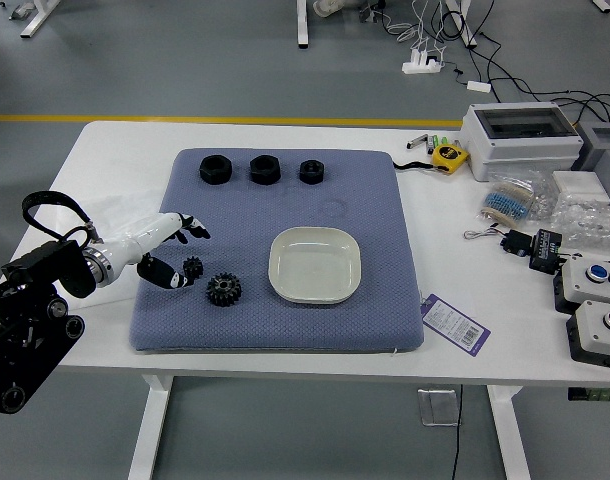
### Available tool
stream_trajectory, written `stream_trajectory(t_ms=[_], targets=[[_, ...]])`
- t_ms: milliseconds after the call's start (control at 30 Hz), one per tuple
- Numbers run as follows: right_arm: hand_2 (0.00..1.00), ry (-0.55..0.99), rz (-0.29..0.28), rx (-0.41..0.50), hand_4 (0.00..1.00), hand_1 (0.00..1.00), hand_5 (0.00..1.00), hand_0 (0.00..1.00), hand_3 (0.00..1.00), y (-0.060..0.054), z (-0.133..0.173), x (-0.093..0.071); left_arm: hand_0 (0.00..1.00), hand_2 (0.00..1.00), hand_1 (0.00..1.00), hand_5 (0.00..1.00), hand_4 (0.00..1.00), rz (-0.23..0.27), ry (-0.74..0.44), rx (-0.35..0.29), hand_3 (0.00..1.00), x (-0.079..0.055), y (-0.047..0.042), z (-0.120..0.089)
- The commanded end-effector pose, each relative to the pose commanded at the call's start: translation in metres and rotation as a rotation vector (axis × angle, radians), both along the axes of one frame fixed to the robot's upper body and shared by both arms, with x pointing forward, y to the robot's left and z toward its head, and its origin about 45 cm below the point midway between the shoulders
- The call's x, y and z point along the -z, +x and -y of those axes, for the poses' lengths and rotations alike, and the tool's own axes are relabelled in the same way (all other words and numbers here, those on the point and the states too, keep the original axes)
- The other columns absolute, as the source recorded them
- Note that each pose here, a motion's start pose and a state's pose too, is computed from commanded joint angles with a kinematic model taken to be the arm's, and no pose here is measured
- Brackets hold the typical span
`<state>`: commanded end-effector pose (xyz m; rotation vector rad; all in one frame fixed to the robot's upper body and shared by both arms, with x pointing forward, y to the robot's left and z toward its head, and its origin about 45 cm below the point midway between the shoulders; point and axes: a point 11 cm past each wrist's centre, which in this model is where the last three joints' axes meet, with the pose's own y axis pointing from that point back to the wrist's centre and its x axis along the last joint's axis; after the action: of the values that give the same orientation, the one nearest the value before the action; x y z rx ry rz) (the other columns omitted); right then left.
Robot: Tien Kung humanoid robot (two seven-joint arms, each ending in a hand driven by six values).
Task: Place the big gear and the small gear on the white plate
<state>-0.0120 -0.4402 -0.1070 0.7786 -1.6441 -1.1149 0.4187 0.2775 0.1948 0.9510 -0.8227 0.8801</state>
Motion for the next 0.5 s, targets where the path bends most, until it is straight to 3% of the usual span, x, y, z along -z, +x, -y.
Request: stream_trajectory(t_ms=[500], targets=[[0.758, -0.003, 0.011, -0.005, 0.836, 0.679, 0.741, 0.699, 0.626, 0.0081, 0.0025, -0.0012, 0.643, 0.657, 0.585, 0.002, 0.827, -0.015, 0.032, 0.008, 0.655, 0.0059, 0.0102, 0.0023]])
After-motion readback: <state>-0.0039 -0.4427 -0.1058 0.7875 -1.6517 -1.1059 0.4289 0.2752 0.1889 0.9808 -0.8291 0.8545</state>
